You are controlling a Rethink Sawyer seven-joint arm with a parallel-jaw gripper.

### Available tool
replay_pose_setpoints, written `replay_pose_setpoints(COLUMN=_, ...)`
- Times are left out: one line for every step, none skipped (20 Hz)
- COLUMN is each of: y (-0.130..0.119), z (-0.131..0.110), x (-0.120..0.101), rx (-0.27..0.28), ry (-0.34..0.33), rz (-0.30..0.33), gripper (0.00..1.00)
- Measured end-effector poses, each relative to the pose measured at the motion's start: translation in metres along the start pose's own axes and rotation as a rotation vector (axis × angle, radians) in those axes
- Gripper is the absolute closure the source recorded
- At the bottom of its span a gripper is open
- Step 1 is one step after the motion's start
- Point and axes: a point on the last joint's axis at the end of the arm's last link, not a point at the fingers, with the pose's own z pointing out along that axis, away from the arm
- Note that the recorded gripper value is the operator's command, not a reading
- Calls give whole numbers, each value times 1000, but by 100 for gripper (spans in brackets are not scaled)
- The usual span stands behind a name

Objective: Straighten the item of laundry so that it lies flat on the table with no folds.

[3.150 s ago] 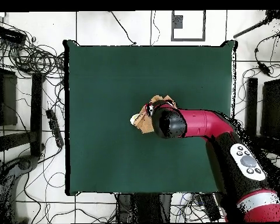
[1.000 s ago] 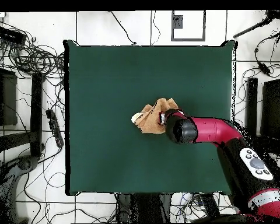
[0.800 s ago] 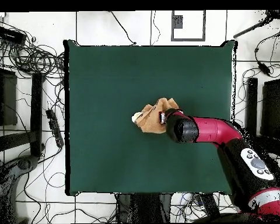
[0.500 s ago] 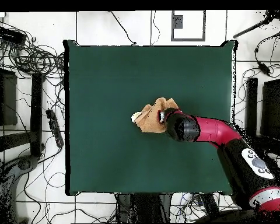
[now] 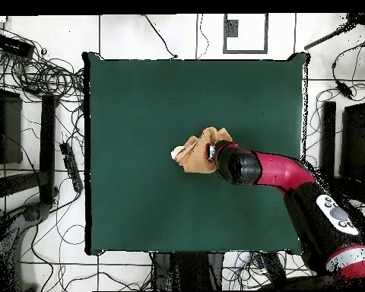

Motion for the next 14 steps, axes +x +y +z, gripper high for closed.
replay_pose_setpoints(y=2, z=-5, x=0, rx=-1, ry=2, rz=4, gripper=100)
replay_pose_setpoints(y=3, z=-9, x=-1, rx=-2, ry=4, rz=7, gripper=100)
replay_pose_setpoints(y=9, z=-26, x=-1, rx=-5, ry=17, rz=16, gripper=100)
replay_pose_setpoints(y=11, z=-29, x=0, rx=-6, ry=22, rz=17, gripper=100)
replay_pose_setpoints(y=15, z=-36, x=0, rx=-7, ry=31, rz=18, gripper=100)
replay_pose_setpoints(y=17, z=-42, x=0, rx=-8, ry=39, rz=19, gripper=100)
replay_pose_setpoints(y=22, z=-49, x=1, rx=-9, ry=52, rz=19, gripper=100)
replay_pose_setpoints(y=35, z=-67, x=2, rx=-11, ry=84, rz=14, gripper=100)
replay_pose_setpoints(y=41, z=-74, x=2, rx=-12, ry=96, rz=10, gripper=100)
replay_pose_setpoints(y=46, z=-79, x=3, rx=-11, ry=104, rz=5, gripper=100)
replay_pose_setpoints(y=56, z=-89, x=4, rx=-6, ry=122, rz=-10, gripper=100)
replay_pose_setpoints(y=64, z=-95, x=4, rx=-2, ry=133, rz=-23, gripper=100)
replay_pose_setpoints(y=71, z=-99, x=5, rx=3, ry=139, rz=-34, gripper=100)
replay_pose_setpoints(y=77, z=-103, x=6, rx=8, ry=144, rz=-45, gripper=100)
